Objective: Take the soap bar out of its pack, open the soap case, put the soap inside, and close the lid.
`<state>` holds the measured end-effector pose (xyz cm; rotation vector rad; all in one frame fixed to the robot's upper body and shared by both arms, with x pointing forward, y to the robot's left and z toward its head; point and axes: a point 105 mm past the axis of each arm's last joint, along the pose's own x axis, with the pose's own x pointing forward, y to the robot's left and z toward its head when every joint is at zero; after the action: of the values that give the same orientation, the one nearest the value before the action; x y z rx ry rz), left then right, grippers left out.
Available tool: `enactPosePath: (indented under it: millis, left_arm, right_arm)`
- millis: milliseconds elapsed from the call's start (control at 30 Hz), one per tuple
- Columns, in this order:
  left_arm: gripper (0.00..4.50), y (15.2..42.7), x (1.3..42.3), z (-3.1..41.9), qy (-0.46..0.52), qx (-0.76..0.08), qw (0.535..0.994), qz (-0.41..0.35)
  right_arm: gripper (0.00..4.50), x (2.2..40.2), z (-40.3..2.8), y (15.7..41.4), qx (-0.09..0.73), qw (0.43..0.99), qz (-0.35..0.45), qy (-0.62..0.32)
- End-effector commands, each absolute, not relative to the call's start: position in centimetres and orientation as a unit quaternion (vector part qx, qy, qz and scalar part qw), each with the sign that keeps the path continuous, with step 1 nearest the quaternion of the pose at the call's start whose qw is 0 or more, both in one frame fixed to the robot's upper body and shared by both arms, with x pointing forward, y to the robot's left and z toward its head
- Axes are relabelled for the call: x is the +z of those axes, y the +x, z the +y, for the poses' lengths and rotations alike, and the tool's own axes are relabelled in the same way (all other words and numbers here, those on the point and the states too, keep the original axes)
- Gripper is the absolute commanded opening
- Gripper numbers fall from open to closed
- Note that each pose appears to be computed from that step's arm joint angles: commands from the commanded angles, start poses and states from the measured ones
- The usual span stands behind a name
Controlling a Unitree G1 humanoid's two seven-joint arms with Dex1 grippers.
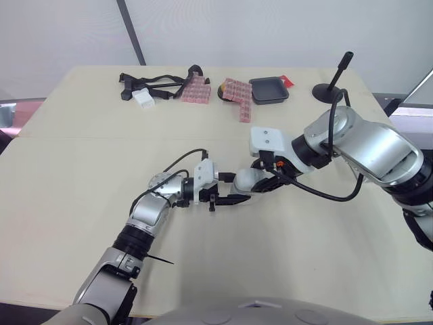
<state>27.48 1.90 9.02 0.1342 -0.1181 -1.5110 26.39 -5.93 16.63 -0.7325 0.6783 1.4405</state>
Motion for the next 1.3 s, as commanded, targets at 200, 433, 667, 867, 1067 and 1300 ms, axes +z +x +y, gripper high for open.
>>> enactPosePath:
  millis: [200,433,667,867,1067,1300]
  left_arm:
    - [1.86,26.7,10.6,1.4,0.066,-0.694,0.71,-0.094]
    - [1.86,26.7,10.6,1.5,0.066,-0.695,0.71,-0.093]
    - [1.86,26.6,10.5,1.5,0.066,-0.694,0.711,-0.09]
    - [1.86,26.6,10.4,1.6,0.064,-0.694,0.711,-0.09]
    - [1.86,26.5,10.0,2.1,0.065,-0.693,0.713,-0.087]
    - [1.86,26.4,10.5,2.4,0.048,-0.696,0.711,-0.092]
  right_arm:
    - [1.94,13.7,-7.2,26.7,0.61,0.634,0.357,-0.313]
    - [4.28,13.7,-6.6,27.4,0.606,0.645,0.34,-0.317]
    - [4.45,13.9,-6.9,27.4,0.604,0.647,0.339,-0.318]
    - [4.45,13.4,-9.0,26.8,0.589,0.661,0.355,-0.301]
    - [4.45,12.2,-11.8,25.5,0.572,0.684,0.363,-0.27]
    - [4.45,11.4,-14.3,25.7,0.557,0.769,0.249,-0.192]
